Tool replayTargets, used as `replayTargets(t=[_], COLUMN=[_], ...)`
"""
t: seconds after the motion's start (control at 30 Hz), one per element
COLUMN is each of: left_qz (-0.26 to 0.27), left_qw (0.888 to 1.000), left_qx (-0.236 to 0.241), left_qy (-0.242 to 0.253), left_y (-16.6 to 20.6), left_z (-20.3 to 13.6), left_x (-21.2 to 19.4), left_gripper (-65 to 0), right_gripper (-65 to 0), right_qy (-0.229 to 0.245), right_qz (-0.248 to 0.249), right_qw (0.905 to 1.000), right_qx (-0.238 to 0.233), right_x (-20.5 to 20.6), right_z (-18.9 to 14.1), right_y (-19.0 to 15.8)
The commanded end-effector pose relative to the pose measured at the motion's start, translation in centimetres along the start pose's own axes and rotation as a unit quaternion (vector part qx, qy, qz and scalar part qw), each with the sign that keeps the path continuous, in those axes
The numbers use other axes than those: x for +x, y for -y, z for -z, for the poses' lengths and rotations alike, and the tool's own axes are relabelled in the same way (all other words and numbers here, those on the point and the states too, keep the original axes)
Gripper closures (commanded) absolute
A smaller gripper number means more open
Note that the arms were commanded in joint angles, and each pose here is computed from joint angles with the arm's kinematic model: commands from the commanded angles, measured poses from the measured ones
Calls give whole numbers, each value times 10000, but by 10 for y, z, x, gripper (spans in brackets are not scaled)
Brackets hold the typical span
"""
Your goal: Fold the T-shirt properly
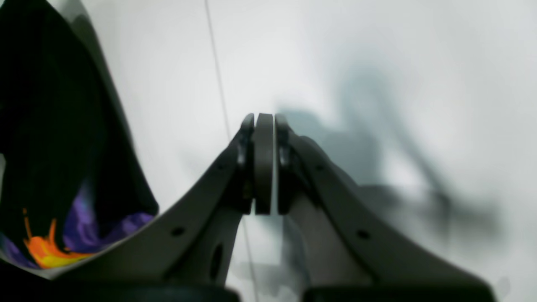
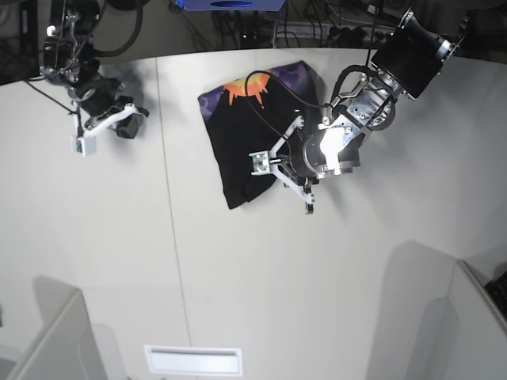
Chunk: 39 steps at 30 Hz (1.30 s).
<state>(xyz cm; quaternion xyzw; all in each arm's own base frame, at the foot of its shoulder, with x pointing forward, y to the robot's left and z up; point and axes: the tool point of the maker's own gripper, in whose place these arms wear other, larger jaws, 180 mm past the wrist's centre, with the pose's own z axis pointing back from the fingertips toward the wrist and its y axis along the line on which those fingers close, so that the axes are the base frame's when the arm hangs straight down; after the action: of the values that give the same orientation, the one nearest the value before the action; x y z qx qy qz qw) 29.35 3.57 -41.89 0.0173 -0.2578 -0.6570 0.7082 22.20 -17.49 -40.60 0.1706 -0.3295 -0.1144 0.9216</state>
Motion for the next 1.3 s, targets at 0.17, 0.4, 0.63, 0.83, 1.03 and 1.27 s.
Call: replayTargets(t=[0.17,0.4,0.63,0.83,1.03,1.27], left_qz=[318,861,1079,1104,1091,1081], left_qw=[9994,9959,9931,9920,9921,9921], left_qx=[118,-13,150,225,197,253], left_qy=[57,263,433,576,590,590], left_y=[-9,-2,-19,-25,-22,-28], left_z=[6,9,6,5,6,4], left_x=[7,31,55,71,73,73], left_gripper=[0,0,0,0,0,0], right_gripper=[0,0,0,0,0,0], right_qy=[309,308,319,333,340,354], right_qz=[234,252,273,275,274,277], right_qw=[9992,9992,9991,9990,9990,9990], right_qx=[-51,-53,-75,-75,-72,-64], right_x=[10,9,9,10,11,12], right_z=[-7,-7,-7,-7,-7,-6], right_y=[4,4,6,6,6,5])
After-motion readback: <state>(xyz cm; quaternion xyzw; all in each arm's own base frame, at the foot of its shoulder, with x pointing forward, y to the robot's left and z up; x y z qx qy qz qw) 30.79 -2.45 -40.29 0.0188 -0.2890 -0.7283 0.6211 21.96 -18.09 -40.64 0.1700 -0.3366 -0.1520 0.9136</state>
